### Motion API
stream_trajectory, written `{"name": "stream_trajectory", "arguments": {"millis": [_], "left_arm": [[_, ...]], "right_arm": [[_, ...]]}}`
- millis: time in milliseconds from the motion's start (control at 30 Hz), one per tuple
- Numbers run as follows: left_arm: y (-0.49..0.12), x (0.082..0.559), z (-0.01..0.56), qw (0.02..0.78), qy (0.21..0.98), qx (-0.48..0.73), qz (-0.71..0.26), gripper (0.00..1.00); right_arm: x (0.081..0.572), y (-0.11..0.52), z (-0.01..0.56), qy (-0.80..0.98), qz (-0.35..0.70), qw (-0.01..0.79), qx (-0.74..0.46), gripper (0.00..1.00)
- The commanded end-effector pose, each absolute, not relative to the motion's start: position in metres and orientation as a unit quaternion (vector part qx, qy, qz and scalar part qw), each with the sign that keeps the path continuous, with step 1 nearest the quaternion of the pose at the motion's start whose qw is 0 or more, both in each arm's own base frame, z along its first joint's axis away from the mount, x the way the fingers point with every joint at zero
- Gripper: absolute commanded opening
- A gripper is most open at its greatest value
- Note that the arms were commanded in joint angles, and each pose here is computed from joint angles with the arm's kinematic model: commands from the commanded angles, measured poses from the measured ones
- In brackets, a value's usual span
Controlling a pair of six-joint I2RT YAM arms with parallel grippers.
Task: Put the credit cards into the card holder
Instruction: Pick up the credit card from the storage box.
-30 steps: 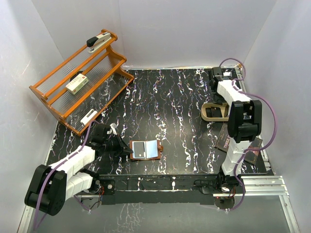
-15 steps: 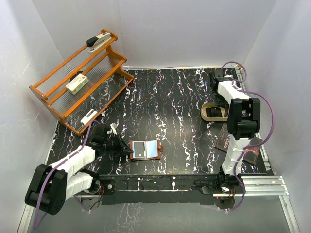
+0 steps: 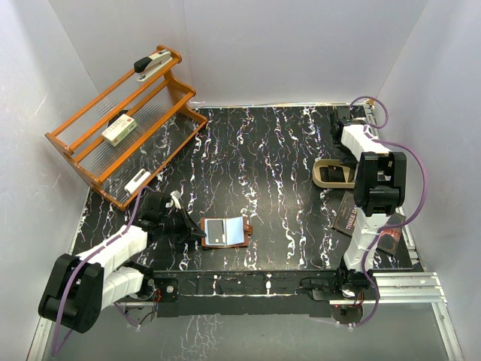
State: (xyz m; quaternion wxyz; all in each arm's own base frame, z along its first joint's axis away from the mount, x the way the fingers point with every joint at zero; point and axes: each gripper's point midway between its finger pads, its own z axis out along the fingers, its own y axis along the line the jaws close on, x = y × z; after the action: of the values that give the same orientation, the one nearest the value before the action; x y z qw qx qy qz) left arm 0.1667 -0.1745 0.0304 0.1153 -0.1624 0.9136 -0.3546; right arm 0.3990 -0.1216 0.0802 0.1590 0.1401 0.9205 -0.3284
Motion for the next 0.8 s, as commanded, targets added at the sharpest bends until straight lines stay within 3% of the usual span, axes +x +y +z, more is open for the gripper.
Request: {"name": "stream_trajectory", "arguments": {"millis": [0,600,767], "left_arm": [[-0.1776,0.1652,0.0347,0.114,0.912,-0.152,-0.364,0.0],[-0.1769,0.1644,0.0335,0.113,0.913,-0.153,-0.362,0.0],[-0.1769,0.1643,0.0346,0.114,0.912,-0.152,-0.363,0.0]], "right_arm": [[0.4132,-0.1281,0.0978,0.91,-0.334,0.188,0.157,0.44],[0.418,-0.1259,0.1057,0.911,-0.325,0.199,0.156,0.24],[0.4192,-0.1224,0.1067,0.915,-0.314,0.203,0.155,0.13]]}}
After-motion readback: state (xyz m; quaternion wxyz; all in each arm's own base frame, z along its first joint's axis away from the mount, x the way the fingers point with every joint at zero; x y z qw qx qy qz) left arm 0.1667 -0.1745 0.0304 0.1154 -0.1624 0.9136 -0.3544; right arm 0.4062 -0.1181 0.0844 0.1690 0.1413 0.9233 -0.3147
